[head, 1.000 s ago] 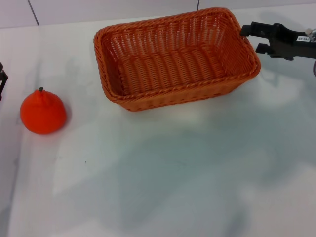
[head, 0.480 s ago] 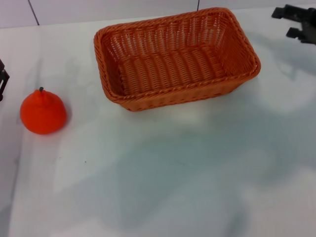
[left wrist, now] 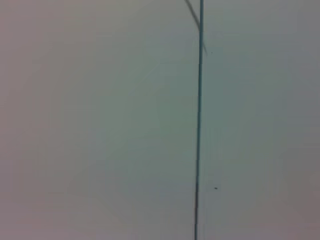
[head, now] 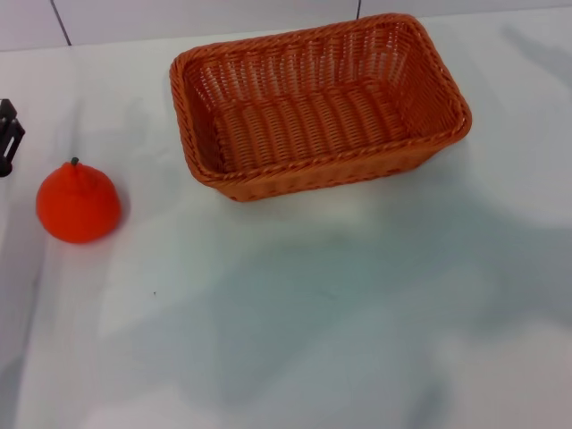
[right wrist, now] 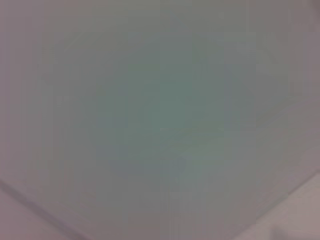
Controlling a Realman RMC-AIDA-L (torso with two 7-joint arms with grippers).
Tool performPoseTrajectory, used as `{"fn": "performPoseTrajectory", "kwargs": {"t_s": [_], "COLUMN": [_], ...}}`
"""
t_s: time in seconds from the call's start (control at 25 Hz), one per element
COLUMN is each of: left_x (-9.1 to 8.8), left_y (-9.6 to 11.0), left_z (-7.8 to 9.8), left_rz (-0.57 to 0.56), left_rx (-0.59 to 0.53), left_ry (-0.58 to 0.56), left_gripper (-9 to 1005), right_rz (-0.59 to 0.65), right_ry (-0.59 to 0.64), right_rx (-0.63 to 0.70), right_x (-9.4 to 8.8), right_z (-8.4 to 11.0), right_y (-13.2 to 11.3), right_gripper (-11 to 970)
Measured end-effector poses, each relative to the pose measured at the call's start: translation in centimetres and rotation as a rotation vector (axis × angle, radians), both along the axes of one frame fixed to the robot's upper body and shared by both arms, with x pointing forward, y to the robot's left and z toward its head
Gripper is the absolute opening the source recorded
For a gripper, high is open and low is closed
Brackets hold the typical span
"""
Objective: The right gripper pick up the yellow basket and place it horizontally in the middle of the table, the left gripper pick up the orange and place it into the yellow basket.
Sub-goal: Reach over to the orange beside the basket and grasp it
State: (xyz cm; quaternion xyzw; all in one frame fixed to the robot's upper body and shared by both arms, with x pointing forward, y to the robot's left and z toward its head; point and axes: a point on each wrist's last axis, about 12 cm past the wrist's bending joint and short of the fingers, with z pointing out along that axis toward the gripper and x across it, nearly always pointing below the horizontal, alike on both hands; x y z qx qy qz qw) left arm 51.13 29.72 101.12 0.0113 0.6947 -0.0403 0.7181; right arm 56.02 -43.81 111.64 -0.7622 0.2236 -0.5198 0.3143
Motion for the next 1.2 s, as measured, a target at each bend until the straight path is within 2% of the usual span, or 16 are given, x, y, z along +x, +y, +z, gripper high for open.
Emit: {"fn": "performPoseTrajectory", "kwargs": {"t_s": [0.16,0.36,0.4,0.44,0.48,0.68,0.88,1.2], "left_x": [0.7,1.5,1.5,1.4,0.9,-0.3,-0.9,-0.3], "left_y": [1.1,3.1,3.1,3.5,4.1,4.7,4.8,3.1], "left_z": [0.7,3.0,3.0,3.6,4.6,5.8,5.7,3.8], "left_rz": [-0.116,-0.329,-0.329,-0.378,-0.486,-0.644,-0.692,-0.616], "left_rx": [-0.09,-0.226,-0.226,-0.234,-0.242,-0.238,-0.202,-0.098], "left_ry": [0.034,0.115,0.115,0.124,0.154,0.223,0.273,0.283], "left_gripper": [814,815,816,816,816,817,819,821], "right_rz": [-0.057,-0.061,-0.059,-0.056,-0.052,-0.041,-0.036,0.005], "right_ry": [-0.05,-0.042,-0.042,-0.043,-0.043,-0.036,-0.036,-0.045], "right_rx": [-0.016,-0.038,-0.041,-0.046,-0.052,-0.076,-0.089,-0.082], "right_x": [-1.3,-1.3,-1.3,-1.2,-1.2,-1.2,-1.3,-1.3], "right_z": [-0.3,-0.3,-0.2,-0.2,-0.1,0.1,0.1,0.3], "right_y": [-1.2,-1.6,-1.6,-1.6,-1.6,-1.9,-2.0,-1.5], "right_gripper": [924,924,924,924,924,923,923,923]}}
